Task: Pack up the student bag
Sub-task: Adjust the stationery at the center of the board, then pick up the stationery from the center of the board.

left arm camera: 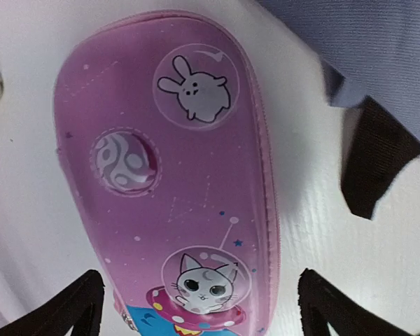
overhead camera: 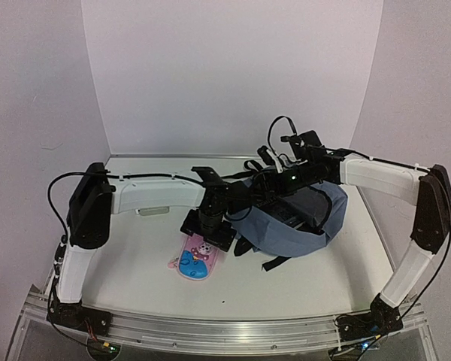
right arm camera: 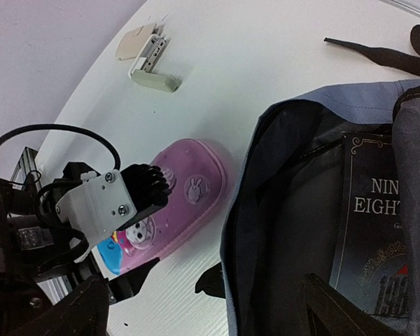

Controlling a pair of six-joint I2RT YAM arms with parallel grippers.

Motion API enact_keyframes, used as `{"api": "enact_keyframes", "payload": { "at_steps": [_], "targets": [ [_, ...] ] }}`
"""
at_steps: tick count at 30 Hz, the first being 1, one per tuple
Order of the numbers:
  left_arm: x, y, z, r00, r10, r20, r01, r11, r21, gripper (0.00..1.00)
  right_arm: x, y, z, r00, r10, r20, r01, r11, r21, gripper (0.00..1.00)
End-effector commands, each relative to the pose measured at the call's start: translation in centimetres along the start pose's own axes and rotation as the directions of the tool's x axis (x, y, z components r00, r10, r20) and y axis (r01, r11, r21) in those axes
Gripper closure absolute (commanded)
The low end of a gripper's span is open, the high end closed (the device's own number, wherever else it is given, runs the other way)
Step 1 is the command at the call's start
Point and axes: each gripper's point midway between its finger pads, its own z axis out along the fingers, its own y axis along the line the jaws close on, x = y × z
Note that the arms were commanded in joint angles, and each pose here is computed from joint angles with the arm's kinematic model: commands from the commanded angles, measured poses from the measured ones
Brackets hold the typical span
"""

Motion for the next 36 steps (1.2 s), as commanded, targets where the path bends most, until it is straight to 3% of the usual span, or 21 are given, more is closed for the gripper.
{"api": "enact_keyframes", "payload": {
  "at_steps": [1,7,11,18,25,36],
  "targets": [
    [-2.9,-1.4,-7.8,0.978,-0.166,0.128,0.109,0.924,0.366,0.0,-0.7,2.9,-1.3,1.0,-0.005,0.028,0.007,0.996,-0.09,0.06],
    [-2.2,3.8,-6.8,0.91,-0.41,0.057,0.323,0.789,0.523,0.0,2.5,6.4,1.6,0.997,-0.042,-0.069,0.03,0.987,-0.161,0.09],
    [-0.8,5.8,-5.3,0.881,-0.473,0.021,0.368,0.713,0.597,0.02,5.6,9.2,3.9,0.984,-0.109,-0.139,0.08,0.977,-0.2,0.12],
    [0.1,5.1,-2.8,0.898,-0.438,-0.036,0.35,0.662,0.663,0.08,10.6,8.3,8.9,0.956,-0.138,-0.26,0.093,0.98,-0.178,0.18],
    [-0.5,4.6,-0.2,0.901,-0.428,-0.074,0.356,0.632,0.689,0.09,12.5,6.8,12.0,0.937,-0.149,-0.315,0.096,0.979,-0.178,0.2],
    [0.4,3.3,1.8,0.914,-0.387,-0.12,0.343,0.582,0.737,0.3,13.0,4.5,15.5,0.923,-0.187,-0.337,0.15,0.98,-0.132,0.36]
  ]
}}
